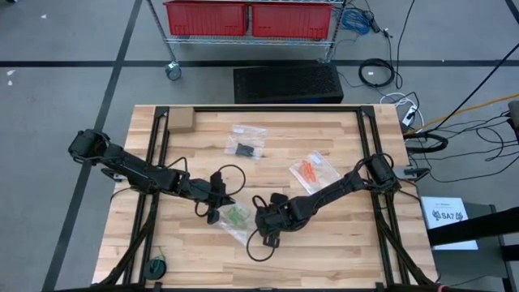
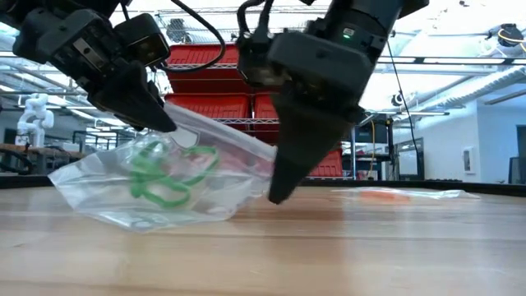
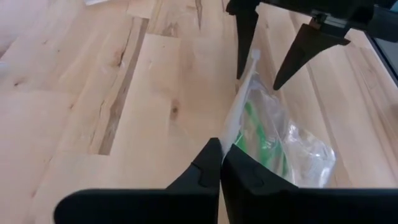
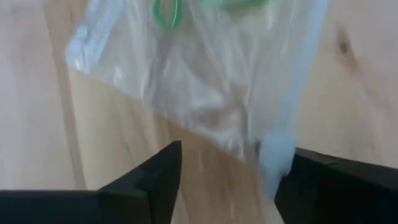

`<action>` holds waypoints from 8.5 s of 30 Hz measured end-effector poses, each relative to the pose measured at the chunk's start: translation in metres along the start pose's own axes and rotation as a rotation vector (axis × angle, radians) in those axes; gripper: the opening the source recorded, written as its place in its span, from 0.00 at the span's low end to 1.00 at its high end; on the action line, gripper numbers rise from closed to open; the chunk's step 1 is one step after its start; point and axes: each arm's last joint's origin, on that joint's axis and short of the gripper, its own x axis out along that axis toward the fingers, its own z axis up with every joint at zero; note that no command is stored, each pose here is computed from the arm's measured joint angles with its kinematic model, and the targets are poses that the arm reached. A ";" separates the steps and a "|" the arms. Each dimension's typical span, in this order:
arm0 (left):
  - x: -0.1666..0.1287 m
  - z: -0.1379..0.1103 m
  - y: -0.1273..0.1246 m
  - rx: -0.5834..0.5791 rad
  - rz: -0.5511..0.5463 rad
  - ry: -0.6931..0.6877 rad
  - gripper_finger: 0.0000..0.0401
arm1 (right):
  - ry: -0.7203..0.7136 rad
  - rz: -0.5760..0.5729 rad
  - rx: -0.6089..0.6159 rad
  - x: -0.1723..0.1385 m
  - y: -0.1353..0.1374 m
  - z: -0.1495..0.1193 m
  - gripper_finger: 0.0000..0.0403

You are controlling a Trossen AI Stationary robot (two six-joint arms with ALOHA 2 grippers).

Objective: Sort rubber bands
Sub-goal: Close the transparent zip bag, then move all the transparent zip bags and align them to the center of the table

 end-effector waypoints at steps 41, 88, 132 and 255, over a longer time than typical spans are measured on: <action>0.069 -0.014 0.026 0.058 0.000 0.144 0.01 | 0.450 -0.681 0.152 -0.037 -0.128 -0.108 0.00; 0.047 0.024 0.207 -0.233 0.385 0.165 0.00 | -0.146 -0.449 0.568 -0.009 -0.118 -0.084 0.00; -0.012 -0.041 0.049 -0.340 0.327 0.233 0.00 | -0.161 -0.112 0.243 -0.003 -0.104 -0.037 0.00; -0.011 -0.016 0.038 -0.253 0.204 -0.161 0.00 | -0.103 -0.174 0.296 -0.039 -0.131 -0.119 0.00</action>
